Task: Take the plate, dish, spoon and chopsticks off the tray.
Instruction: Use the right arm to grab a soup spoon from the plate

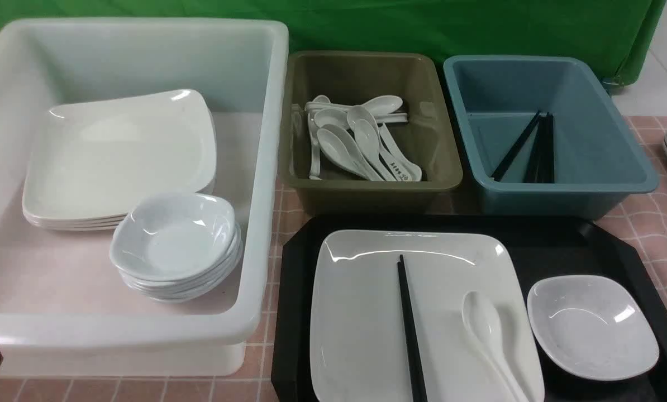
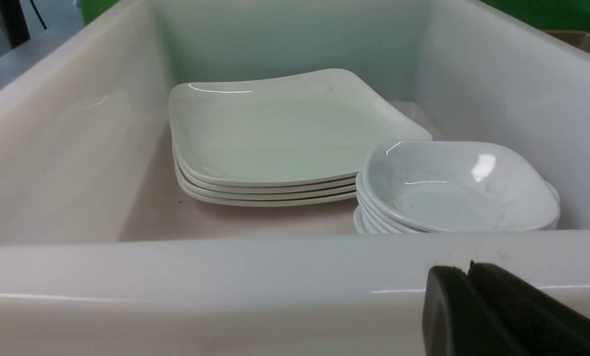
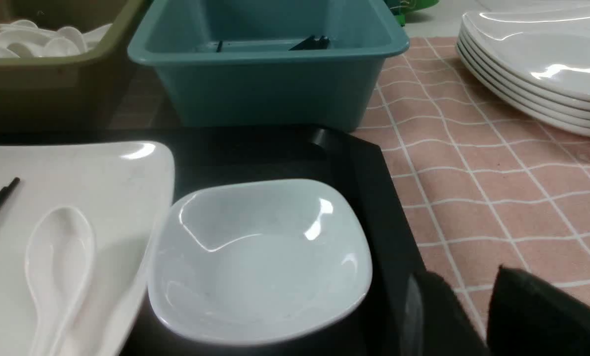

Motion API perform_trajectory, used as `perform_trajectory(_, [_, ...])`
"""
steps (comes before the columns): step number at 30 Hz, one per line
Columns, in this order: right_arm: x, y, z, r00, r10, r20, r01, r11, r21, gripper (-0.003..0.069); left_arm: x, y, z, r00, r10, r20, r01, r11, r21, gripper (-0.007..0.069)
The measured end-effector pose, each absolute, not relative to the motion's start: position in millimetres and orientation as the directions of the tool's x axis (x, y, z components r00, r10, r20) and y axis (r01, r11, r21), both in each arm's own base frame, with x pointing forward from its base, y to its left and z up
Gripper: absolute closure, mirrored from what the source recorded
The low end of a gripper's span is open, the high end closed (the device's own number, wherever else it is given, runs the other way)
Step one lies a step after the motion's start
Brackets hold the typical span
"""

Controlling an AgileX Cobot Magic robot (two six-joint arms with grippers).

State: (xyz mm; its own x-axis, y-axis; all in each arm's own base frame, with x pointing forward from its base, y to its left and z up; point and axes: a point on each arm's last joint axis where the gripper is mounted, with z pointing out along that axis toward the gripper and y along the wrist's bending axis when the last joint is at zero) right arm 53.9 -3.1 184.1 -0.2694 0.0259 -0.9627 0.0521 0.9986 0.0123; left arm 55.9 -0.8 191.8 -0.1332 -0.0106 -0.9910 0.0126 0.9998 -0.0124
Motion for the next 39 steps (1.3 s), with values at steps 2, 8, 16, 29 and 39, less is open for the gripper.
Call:
perform_trajectory(2, [53.9, -3.1, 184.1, -0.269, 0.026, -0.963, 0.052, 0.999, 0.012, 0.0418, 55.9, -0.8, 191.8, -0.133, -0.011, -0.991, 0.013, 1.0, -0.012, 0.0603])
perform_trajectory(8, [53.9, -3.1, 184.1, -0.269, 0.026, -0.963, 0.052, 0.999, 0.012, 0.0418, 55.9, -0.8, 191.8, -0.133, -0.011, -0.991, 0.013, 1.0, -0.012, 0.0603])
perform_trajectory(16, [53.9, -3.1, 184.1, -0.269, 0.026, -0.963, 0.052, 0.999, 0.012, 0.0418, 55.9, -0.8, 191.8, -0.133, -0.011, -0.991, 0.013, 1.0, -0.012, 0.0603])
perform_trajectory(29, [53.9, -2.7, 184.1, -0.27, 0.023, -0.963, 0.044, 0.999, 0.011, 0.0418, 55.9, -0.8, 191.8, -0.133, -0.011, -0.991, 0.013, 1.0, -0.012, 0.0603])
perform_trajectory(39, [53.9, -1.5, 184.1, -0.27, 0.017, -0.963, 0.021, 1.0, 0.011, 0.0418, 55.9, -0.8, 191.8, -0.133, -0.011, -0.991, 0.013, 1.0, -0.012, 0.0603])
